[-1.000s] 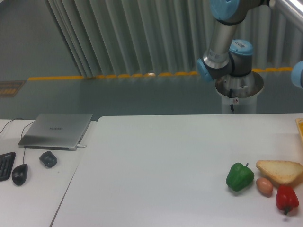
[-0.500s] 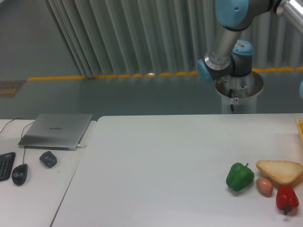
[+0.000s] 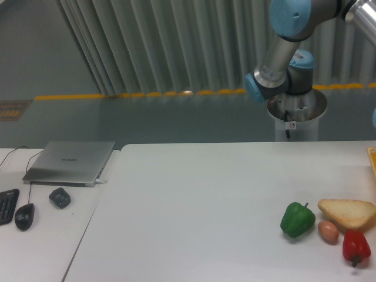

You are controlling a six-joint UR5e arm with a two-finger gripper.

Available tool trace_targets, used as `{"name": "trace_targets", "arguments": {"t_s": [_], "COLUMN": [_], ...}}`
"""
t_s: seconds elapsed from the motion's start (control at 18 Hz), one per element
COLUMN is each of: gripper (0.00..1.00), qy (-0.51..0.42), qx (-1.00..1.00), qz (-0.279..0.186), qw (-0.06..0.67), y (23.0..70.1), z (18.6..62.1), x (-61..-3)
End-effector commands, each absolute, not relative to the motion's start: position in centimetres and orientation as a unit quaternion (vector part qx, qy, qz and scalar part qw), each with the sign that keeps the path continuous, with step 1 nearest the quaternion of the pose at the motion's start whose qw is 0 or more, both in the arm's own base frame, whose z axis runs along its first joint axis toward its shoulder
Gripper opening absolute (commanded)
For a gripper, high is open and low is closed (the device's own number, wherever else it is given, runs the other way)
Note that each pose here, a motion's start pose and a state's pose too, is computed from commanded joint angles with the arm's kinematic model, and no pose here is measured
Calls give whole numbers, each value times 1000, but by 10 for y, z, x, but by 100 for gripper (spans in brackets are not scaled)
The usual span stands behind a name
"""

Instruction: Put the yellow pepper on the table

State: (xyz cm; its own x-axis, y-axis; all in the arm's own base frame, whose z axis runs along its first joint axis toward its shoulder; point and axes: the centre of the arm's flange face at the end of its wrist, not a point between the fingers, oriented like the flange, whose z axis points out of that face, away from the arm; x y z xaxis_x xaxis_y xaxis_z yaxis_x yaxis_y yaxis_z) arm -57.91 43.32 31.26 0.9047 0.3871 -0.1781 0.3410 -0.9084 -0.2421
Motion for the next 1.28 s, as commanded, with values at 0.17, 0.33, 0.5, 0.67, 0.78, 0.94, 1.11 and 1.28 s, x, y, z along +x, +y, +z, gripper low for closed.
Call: {"name": "trace_targets", "arguments": {"t_s": [0.17,0.33,0.5,0.67,0.78,0.94,1.11,1.28], "gripper": [100,100,100,100,100,100,82,62], "qy": [-187,-189,-192,-196,-196,-195,-197,-198], "qx": [-972,-972,-972,-971,-971,-972,-972,-971], "qz": [106,104,101,99,99,98,96,95], "qw": [99,97,93,92,91,91,90,90], "y": [433,433,431,428,427,427,427,428], "z": [303,299,294,292,291,290,289,289], "x": [-581,-581,-581,-583,-583,-583,-582,-580]}}
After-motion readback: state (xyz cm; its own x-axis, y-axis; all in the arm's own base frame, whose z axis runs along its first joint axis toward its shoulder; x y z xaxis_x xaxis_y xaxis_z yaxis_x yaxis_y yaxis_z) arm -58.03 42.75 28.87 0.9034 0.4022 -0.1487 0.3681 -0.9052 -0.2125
